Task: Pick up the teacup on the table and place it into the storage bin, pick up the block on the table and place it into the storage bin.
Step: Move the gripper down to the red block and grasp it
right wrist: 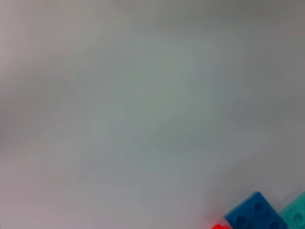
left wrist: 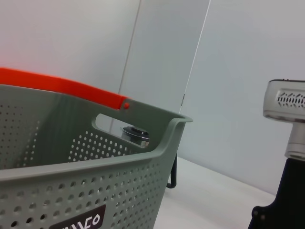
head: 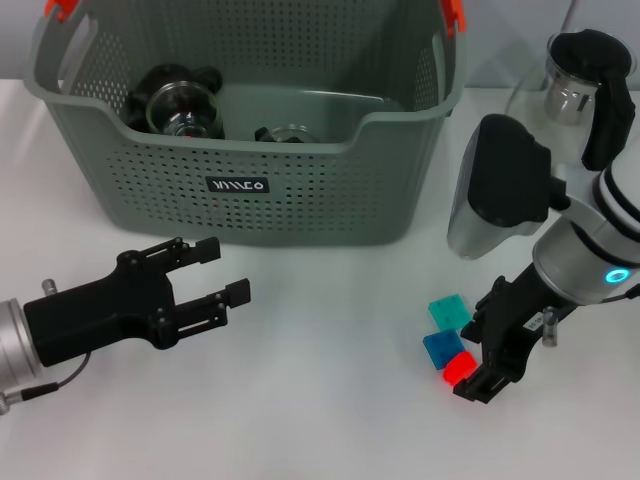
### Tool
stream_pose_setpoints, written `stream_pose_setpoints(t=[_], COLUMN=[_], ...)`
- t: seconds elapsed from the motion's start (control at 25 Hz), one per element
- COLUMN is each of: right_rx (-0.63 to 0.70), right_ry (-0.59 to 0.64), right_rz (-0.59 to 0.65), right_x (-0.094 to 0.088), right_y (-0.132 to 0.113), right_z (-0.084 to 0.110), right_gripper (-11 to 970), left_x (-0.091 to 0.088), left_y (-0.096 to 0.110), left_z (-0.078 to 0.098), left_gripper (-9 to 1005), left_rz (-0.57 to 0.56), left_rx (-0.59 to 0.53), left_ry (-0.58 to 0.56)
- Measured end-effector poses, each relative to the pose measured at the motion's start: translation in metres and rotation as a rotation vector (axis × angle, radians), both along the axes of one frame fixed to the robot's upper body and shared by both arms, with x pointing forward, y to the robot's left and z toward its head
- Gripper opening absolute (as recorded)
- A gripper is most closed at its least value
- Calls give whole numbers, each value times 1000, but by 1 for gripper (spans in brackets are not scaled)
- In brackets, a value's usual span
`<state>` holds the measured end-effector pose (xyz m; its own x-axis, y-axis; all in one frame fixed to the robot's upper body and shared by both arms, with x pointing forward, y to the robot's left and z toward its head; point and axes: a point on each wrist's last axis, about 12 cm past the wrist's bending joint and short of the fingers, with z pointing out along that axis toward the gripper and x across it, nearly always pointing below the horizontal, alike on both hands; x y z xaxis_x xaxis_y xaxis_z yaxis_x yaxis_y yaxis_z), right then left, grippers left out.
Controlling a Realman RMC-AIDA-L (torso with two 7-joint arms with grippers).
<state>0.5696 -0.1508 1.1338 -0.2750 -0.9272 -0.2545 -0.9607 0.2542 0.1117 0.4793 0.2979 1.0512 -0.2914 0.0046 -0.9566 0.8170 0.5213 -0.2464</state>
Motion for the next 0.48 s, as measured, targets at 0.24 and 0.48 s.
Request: stream_pose_setpoints(t=[0.24, 0.48], right_rx=[-7, -22], right_ry=[-17, -35], right_rz=[12, 16], right_x=[0, -1], right_y=[5, 11], right_z=[-6, -11], right_gripper=[756, 718], left_x=[-1, -3], left_y=[0, 1], left_z=[-1, -2], left_gripper=[719, 719], left_rz=[2, 7], left_rx=[0, -1], left_ry=[3, 7])
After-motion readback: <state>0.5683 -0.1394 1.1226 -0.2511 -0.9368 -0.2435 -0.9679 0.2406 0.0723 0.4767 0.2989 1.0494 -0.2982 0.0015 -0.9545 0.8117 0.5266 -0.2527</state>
